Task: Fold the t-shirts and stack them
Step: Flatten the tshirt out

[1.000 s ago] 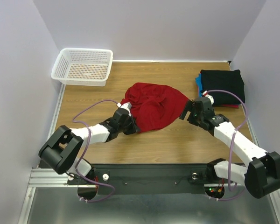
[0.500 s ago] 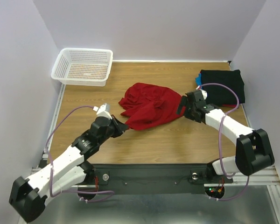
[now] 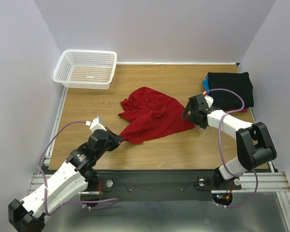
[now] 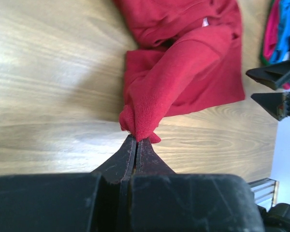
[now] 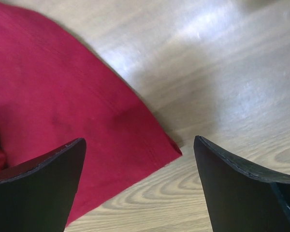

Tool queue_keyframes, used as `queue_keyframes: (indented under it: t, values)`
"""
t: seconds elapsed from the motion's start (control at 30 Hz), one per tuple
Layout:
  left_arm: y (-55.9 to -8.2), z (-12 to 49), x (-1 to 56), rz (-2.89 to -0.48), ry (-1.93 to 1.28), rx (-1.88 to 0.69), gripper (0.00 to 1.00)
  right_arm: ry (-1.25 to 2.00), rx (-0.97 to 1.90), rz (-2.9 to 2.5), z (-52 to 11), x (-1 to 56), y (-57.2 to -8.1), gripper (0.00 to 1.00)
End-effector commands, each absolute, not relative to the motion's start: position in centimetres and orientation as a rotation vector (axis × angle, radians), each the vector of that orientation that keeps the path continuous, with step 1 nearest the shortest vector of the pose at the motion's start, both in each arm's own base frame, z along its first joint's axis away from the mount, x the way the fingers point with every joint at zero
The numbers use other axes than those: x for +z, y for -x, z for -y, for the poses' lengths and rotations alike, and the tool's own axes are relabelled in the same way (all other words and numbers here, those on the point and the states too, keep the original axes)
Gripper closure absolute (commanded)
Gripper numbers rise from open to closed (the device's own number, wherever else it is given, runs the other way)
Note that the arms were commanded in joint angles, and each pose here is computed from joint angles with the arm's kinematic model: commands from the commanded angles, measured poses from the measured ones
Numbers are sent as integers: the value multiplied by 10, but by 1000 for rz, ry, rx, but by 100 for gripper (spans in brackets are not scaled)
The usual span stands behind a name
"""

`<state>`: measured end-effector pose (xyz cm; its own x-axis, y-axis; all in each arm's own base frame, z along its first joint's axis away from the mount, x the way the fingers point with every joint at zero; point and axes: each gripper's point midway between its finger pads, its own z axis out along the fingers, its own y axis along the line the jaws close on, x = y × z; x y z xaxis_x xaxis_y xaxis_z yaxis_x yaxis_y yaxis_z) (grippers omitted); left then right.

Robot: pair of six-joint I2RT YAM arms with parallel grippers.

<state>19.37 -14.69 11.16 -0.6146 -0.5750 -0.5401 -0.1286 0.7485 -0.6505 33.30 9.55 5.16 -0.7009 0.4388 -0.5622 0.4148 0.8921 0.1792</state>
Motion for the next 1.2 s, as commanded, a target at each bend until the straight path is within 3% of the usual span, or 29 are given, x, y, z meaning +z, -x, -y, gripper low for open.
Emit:
queue_keyframes:
  t: [0.0,0.23,0.33,0.47,0.63,0.77,0.93,1.17]
  values:
    - [-194,145,104,-2170,563,-725,100,-672,112,-2417,-99,46,-326,3]
    - [-195,147,108,-2152,559,-747,100,-658,116,-2438,-103,31,-329,11]
    - [-195,146,109,-2147,561,-750,100,-652,90,-2461,-103,20,-332,19]
    - [-195,143,113,-2128,577,-749,100,-642,121,-2490,-109,13,-330,53]
    - [-196,143,118,-2109,580,-761,100,-648,115,-2484,-106,14,-326,75]
    - [-195,141,119,-2107,581,-756,100,-656,140,-2456,-107,23,-327,100]
    - [-203,147,152,-2025,534,-812,100,-561,211,-2327,-112,79,-351,99]
    - [-222,140,287,-1738,451,-848,100,-445,399,-1898,-112,277,-367,100]
